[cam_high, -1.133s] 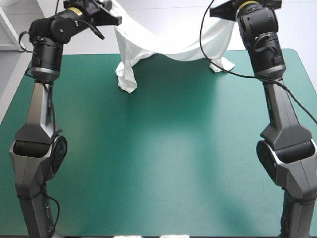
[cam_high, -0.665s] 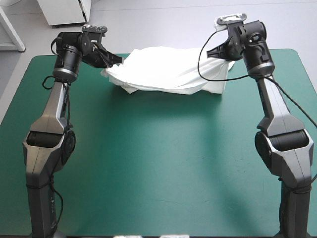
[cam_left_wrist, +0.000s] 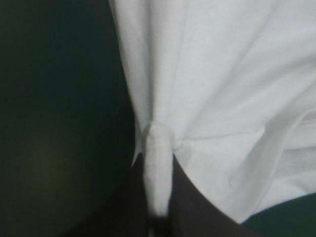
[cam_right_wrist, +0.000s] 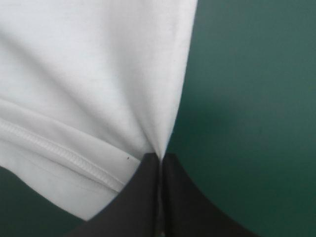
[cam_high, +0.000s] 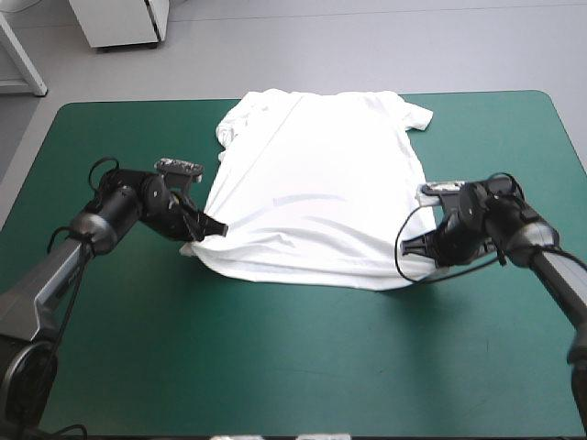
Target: Fold the cloth
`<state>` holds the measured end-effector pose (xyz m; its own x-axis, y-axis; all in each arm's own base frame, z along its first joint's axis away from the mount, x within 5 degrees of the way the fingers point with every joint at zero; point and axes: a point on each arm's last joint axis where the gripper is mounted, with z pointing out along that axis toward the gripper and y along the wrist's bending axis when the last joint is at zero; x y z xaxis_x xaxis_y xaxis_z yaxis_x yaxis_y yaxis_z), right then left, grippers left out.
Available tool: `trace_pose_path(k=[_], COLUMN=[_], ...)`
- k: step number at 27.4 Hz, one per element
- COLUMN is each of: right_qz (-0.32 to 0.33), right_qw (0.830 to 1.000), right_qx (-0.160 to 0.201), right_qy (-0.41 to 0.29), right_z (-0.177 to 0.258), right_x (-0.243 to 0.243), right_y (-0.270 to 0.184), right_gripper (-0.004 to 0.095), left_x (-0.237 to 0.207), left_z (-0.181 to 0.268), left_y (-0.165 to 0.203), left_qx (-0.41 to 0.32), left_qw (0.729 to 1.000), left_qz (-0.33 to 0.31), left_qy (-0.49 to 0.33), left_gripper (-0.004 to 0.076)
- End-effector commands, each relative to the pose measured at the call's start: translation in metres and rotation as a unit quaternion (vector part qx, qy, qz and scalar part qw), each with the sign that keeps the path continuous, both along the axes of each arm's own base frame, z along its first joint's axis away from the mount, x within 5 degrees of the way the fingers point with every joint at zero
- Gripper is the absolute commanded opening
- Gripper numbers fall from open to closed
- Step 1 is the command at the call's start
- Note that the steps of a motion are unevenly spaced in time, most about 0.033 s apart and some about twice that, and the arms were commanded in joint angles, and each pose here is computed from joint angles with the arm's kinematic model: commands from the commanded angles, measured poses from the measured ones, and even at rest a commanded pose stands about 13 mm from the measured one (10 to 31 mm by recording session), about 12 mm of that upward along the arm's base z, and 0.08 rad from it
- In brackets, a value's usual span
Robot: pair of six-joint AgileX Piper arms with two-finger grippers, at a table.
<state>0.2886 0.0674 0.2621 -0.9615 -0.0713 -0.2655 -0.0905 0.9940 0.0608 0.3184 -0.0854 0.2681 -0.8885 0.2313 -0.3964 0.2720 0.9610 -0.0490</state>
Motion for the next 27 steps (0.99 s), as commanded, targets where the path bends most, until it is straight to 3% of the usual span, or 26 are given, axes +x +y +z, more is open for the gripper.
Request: trace_pose_path(k=[1, 10, 22, 25, 27], right_qz=[-0.006, -0.009, -0.011, -0.007, -0.005], right_qw=[0.999, 0.997, 0.993, 0.993, 0.993], right_qx=[0.026, 0.064, 0.105, 0.103, 0.104], right_qy=[-0.020, 0.041, 0.052, 0.058, 0.059], right_z=[0.014, 0.024, 0.020, 0.020, 0.020], right_x=[-0.040, -0.121, -0.156, -0.157, -0.157], right_y=[-0.007, -0.016, -0.016, -0.016, -0.016], right_gripper=[-0.0017, -0.0017, -0.0009, 0.0089, 0.0224], left_x=[-0.040, -0.122, -0.152, -0.157, -0.159], left_z=[0.009, -0.010, -0.014, -0.015, -0.015], left_y=[0.007, 0.019, 0.023, 0.022, 0.022], left_qx=[-0.016, -0.053, -0.061, -0.065, -0.062], left_qw=[1.000, 0.998, 0.993, 0.990, 0.988], left_qz=[-0.001, -0.005, 0.007, 0.004, 0.001], left_qy=[-0.023, 0.044, 0.100, 0.128, 0.140], left_gripper=[-0.0009, -0.0009, -0.0008, 0.0025, 0.0085])
